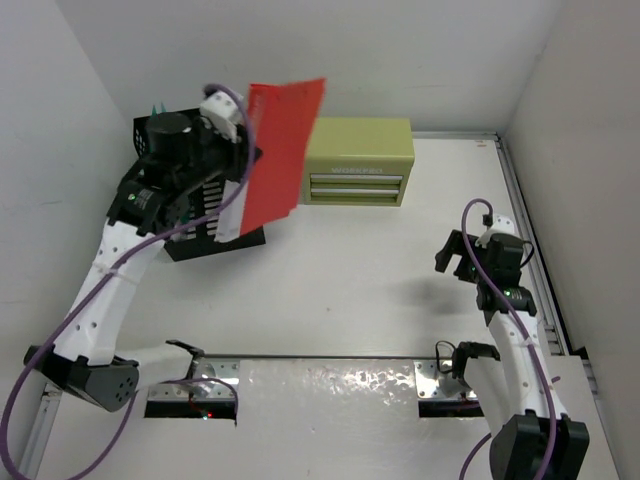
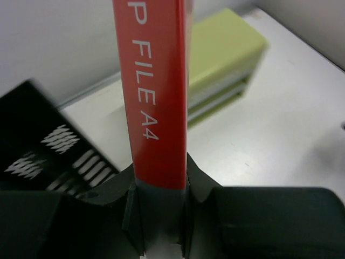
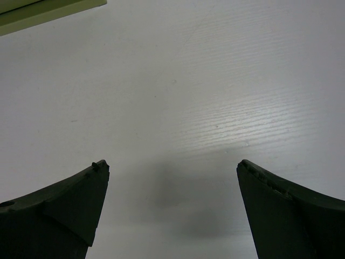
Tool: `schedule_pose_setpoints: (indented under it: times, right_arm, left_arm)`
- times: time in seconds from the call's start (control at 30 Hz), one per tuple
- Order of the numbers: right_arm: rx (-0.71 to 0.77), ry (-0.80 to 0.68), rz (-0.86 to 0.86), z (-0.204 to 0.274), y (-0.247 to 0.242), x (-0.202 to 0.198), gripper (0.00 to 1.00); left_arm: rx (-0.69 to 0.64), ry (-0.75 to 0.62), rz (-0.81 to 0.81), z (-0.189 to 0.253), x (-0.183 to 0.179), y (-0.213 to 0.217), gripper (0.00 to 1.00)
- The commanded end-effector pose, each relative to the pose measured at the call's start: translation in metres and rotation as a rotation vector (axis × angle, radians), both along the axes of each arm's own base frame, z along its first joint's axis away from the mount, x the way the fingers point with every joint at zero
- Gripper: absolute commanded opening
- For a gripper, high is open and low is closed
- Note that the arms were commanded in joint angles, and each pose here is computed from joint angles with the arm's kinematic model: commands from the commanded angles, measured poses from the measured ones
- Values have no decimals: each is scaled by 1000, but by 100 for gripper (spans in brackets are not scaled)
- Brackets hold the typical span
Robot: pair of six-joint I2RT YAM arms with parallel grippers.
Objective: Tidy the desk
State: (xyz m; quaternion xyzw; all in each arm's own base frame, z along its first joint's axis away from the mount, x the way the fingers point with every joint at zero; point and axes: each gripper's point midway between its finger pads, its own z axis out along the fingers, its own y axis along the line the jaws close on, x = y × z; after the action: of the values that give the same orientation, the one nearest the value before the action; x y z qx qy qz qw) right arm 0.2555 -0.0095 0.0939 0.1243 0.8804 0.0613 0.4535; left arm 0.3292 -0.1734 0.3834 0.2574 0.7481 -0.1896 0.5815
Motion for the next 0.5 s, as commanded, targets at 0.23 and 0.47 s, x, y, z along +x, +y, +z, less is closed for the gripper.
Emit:
schedule_pose_setpoints:
  times: [0.23,0.47]
  right_arm:
    - [-3,-58,41,9,5,3,99]
    - [-3,-61,61,10,8,4,99]
  left_arm:
    - [-132,-339,478,117,-27,113,0]
    - [-153,-364,690,114,-29,152,0]
